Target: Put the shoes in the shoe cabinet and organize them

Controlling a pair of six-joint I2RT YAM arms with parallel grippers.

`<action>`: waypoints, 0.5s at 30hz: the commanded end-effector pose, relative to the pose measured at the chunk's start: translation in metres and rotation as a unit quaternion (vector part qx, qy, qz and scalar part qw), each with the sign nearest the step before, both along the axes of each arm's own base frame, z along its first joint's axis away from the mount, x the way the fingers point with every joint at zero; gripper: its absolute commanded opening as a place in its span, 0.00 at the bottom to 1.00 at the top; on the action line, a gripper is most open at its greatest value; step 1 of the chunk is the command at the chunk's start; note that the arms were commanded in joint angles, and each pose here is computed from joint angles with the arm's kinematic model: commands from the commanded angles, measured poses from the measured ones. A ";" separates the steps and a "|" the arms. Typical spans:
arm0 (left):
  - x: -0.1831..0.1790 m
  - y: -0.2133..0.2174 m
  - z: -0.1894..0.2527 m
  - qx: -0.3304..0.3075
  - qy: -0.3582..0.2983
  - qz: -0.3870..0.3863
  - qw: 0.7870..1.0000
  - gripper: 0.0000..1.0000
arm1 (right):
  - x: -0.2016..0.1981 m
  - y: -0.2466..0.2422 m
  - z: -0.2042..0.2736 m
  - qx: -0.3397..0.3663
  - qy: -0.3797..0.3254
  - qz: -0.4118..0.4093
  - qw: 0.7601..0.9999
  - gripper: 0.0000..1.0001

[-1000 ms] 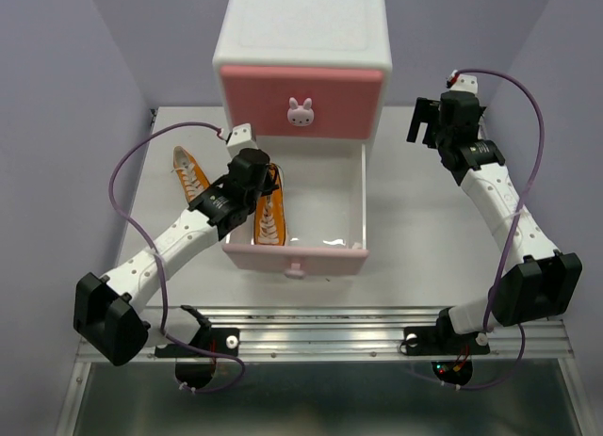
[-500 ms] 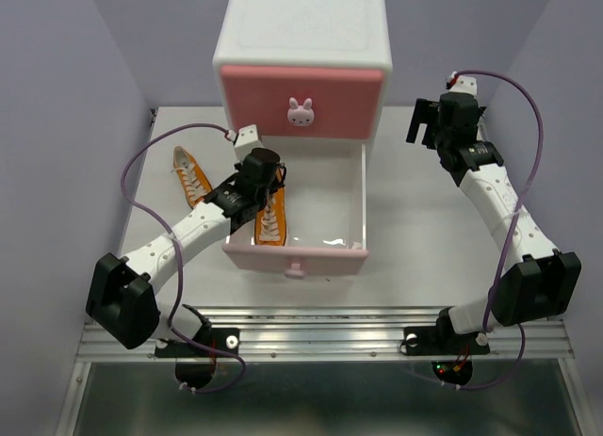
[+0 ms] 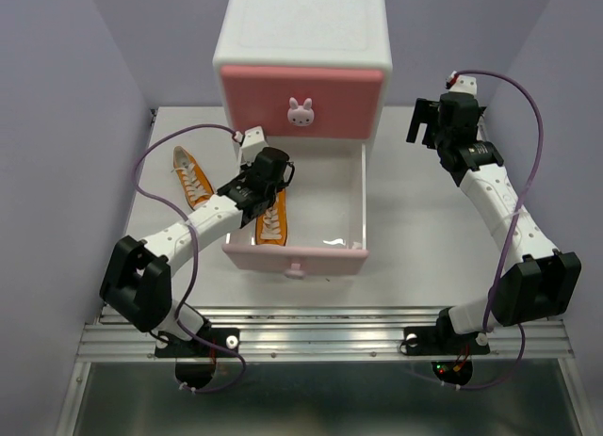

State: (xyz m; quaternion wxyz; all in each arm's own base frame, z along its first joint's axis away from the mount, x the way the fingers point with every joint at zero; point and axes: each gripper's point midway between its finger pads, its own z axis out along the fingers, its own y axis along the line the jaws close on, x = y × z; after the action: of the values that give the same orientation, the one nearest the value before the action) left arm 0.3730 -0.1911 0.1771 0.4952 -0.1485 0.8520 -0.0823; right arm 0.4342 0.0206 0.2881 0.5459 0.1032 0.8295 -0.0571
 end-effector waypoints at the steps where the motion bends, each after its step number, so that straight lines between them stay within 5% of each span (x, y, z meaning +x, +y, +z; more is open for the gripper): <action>1: 0.005 -0.002 0.012 -0.004 -0.008 0.009 1.000 0.24 | 0.004 -0.005 0.027 -0.005 -0.044 -0.009 0.999 1.00; 6: 0.005 0.001 0.011 -0.002 -0.005 0.021 1.000 0.37 | 0.003 -0.003 0.029 -0.005 -0.046 0.000 0.999 1.00; 9: 0.004 0.005 0.019 -0.005 -0.013 0.028 1.000 0.53 | 0.002 -0.004 0.031 -0.003 -0.049 -0.002 0.999 1.00; 15: 0.002 0.007 0.045 -0.013 -0.033 0.022 0.999 0.59 | -0.001 -0.003 0.034 0.001 -0.053 -0.001 0.999 1.00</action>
State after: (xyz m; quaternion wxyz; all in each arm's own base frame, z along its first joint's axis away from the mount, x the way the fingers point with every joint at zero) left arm 0.3721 -0.1875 0.1753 0.4869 -0.1588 0.8562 -0.0684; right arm 0.4351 0.0205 0.2897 0.5486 0.0994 0.8280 -0.0589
